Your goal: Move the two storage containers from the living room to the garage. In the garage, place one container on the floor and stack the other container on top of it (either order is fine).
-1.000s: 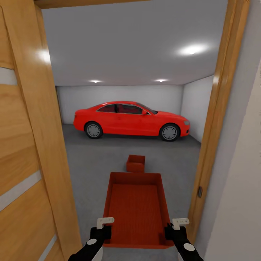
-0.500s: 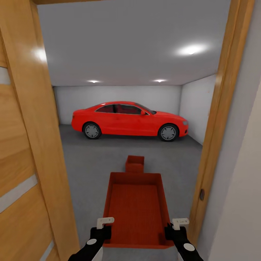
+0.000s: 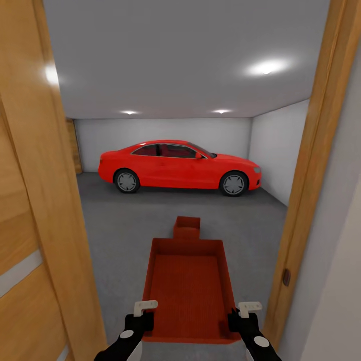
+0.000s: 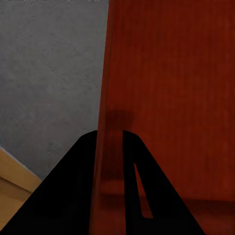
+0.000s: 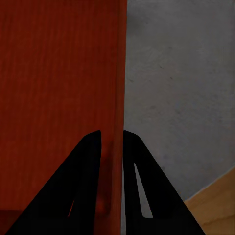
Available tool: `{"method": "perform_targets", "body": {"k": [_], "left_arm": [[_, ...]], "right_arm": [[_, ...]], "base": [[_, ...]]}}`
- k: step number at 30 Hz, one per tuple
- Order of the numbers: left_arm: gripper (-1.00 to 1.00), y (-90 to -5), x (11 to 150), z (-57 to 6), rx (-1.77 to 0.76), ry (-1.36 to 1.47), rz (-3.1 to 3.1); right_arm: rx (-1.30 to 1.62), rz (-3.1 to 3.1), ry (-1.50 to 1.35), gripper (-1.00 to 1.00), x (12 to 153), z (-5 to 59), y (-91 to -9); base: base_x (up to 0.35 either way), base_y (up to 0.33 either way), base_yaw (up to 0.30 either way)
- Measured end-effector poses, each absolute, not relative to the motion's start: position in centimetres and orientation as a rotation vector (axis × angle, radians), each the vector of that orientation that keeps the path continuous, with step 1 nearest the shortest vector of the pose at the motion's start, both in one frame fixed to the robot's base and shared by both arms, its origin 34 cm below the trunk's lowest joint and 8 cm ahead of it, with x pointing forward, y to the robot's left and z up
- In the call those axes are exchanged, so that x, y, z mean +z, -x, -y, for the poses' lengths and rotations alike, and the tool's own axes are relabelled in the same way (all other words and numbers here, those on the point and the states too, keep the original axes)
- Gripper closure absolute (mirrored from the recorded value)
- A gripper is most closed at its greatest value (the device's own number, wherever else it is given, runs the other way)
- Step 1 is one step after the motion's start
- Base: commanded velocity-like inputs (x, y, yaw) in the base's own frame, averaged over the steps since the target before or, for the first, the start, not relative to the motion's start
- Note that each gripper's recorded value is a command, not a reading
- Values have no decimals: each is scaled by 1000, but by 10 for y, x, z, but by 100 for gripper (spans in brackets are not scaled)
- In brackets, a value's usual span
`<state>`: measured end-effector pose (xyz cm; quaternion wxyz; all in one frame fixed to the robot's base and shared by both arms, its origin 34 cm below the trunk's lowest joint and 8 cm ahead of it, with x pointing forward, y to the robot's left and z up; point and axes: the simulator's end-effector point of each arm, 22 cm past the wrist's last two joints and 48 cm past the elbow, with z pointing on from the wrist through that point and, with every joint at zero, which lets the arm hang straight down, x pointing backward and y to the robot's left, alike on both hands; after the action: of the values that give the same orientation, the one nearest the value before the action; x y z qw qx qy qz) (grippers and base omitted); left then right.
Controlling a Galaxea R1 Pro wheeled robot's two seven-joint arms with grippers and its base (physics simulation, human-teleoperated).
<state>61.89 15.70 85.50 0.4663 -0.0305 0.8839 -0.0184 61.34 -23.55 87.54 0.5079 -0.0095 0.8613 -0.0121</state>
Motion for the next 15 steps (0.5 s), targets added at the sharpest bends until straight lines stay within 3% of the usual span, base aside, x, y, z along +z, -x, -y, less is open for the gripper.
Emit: {"method": "perform_targets", "body": {"k": [4,15], "left_arm": [[100,-619,855,-157,-45,75,-2169],[100,-619,855,-157,-45,74,-2169]], "right_arm": [[-29,-2075,23,100,876,236,-614],[-28,-2075,21,100,875,235,-614]], "base": [[153,0,0],[10,0,0]]}}
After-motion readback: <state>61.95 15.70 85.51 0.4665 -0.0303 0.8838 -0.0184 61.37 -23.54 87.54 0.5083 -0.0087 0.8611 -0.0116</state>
